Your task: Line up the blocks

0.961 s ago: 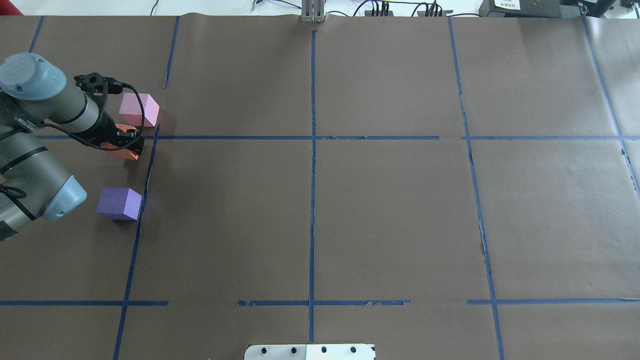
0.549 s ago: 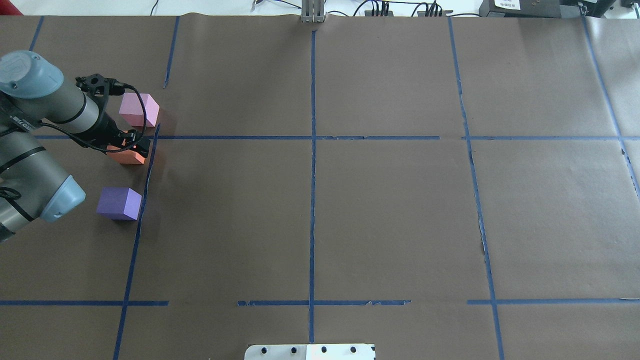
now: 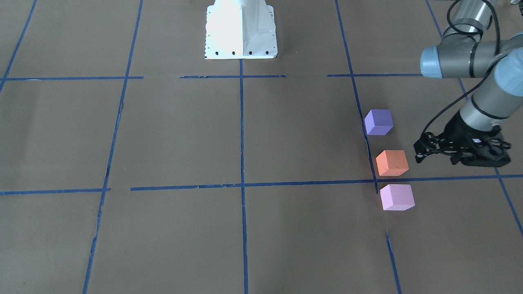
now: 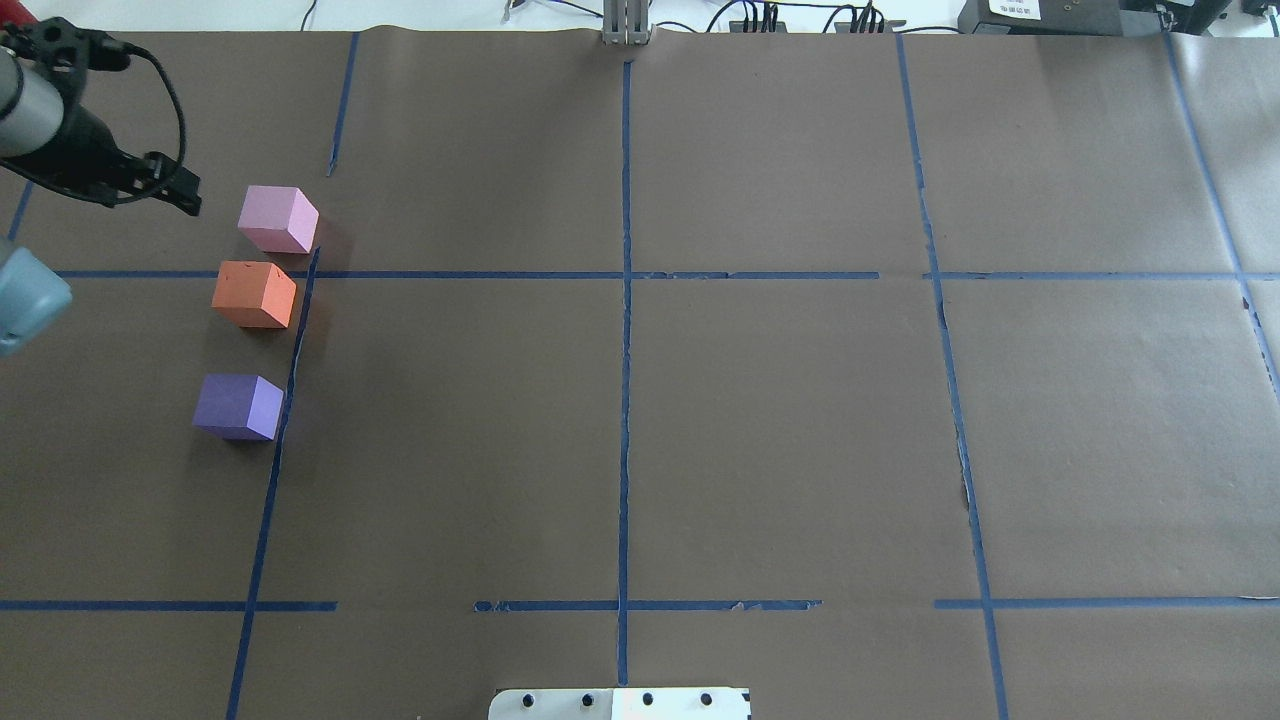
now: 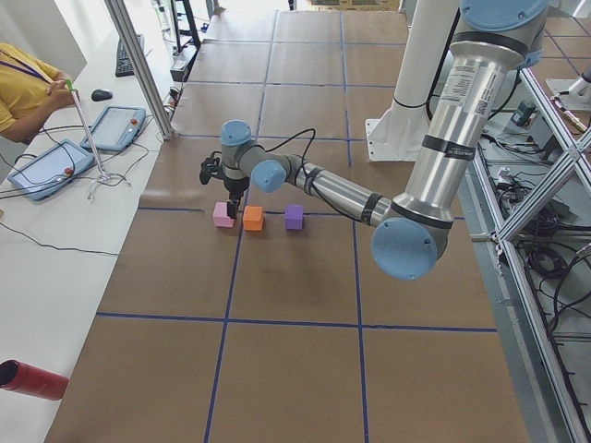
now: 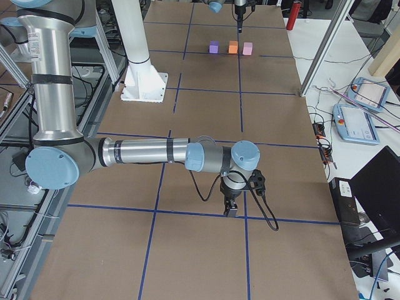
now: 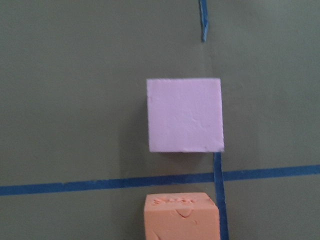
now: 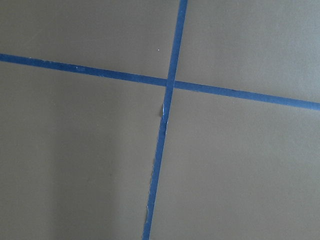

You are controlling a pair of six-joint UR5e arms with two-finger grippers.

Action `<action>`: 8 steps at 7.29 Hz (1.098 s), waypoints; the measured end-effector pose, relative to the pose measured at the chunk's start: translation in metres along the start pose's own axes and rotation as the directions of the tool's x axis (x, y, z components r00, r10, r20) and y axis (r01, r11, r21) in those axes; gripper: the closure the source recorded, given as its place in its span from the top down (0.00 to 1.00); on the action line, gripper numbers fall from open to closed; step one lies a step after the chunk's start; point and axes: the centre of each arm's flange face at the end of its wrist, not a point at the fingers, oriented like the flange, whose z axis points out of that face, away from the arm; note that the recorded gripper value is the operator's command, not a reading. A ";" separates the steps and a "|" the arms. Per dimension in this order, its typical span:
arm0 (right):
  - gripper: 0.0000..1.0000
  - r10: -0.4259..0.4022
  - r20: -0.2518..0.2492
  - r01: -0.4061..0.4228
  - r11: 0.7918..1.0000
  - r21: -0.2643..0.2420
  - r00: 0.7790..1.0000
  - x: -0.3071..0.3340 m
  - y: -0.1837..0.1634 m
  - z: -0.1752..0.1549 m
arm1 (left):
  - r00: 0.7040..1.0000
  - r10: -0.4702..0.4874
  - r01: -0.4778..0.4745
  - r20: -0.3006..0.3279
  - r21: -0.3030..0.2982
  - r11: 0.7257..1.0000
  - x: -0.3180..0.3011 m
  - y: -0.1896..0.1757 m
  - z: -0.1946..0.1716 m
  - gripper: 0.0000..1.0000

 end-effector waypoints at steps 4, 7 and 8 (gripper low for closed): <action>1.00 -0.001 0.000 0.001 1.000 0.000 1.000 0.000 0.000 0.000 | 0.990 0.133 -0.130 0.043 -0.053 0.990 -0.216 0.049 -0.032 0.99; 1.00 0.000 0.000 0.000 1.000 0.000 1.000 0.000 0.000 0.000 | 0.986 0.154 -0.149 0.065 -0.076 0.986 -0.256 0.082 -0.031 1.00; 1.00 0.000 0.000 0.000 1.000 0.000 1.000 0.000 0.000 0.000 | 0.985 0.156 -0.150 0.072 -0.078 0.986 -0.257 0.083 -0.031 0.99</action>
